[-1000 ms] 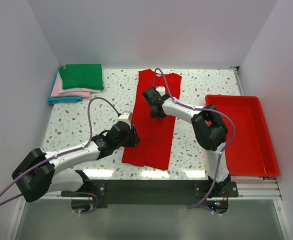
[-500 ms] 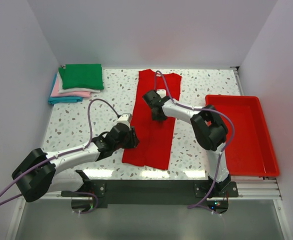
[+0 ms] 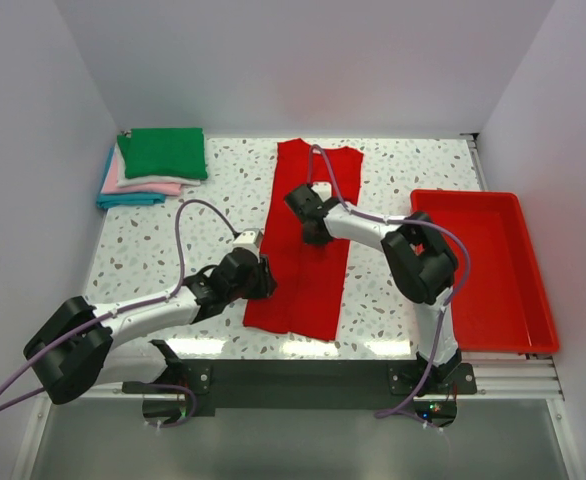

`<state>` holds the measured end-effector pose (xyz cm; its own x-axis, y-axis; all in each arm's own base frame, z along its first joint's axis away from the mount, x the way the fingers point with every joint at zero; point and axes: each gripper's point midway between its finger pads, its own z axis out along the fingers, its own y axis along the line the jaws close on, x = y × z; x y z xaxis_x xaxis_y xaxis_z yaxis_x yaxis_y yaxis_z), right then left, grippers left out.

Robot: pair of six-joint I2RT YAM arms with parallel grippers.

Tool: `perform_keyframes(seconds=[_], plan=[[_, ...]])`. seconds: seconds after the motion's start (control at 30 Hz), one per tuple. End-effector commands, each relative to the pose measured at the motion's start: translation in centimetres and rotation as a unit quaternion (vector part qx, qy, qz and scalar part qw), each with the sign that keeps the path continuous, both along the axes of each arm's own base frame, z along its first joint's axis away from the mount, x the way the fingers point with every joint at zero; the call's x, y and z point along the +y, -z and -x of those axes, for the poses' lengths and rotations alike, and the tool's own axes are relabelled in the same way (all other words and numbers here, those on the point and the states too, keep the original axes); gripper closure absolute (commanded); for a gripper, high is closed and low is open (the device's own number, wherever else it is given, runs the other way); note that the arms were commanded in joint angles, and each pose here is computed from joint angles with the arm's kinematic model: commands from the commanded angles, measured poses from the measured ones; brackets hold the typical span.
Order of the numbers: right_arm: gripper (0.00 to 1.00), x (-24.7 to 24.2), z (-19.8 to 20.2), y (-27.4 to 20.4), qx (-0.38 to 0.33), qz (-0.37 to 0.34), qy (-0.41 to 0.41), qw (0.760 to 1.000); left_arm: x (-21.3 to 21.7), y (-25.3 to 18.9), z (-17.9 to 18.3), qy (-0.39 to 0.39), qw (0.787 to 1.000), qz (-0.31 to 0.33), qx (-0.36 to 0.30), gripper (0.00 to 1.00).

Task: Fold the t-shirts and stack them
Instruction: Fold the tshirt

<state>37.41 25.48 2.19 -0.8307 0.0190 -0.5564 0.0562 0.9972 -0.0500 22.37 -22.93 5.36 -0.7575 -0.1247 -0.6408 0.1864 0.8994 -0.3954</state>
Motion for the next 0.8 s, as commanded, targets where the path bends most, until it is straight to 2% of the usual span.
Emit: perform_keyframes(seconds=[0.0,0.27,0.67,0.77], plan=[[0.94,0.4,0.5,-1.5,-0.013,-0.018,0.003,1.000,-0.1,-0.6,-0.8,-0.002,1.000,0.008,-0.020,0.58],[0.94,0.3,0.9,-2.5,-0.019,-0.026,0.000,0.999,0.0,-0.2,-0.8,-0.003,1.000,0.007,-0.017,0.58],[0.72,1.3,2.1,-2.4,-0.009,-0.055,-0.016,0.998,0.3,0.3,-0.7,-0.004,1.000,0.004,-0.014,0.58],[0.70,1.7,2.3,-2.6,-0.010,-0.056,-0.020,0.998,0.3,0.4,-0.6,-0.004,1.000,0.003,-0.013,0.58]])
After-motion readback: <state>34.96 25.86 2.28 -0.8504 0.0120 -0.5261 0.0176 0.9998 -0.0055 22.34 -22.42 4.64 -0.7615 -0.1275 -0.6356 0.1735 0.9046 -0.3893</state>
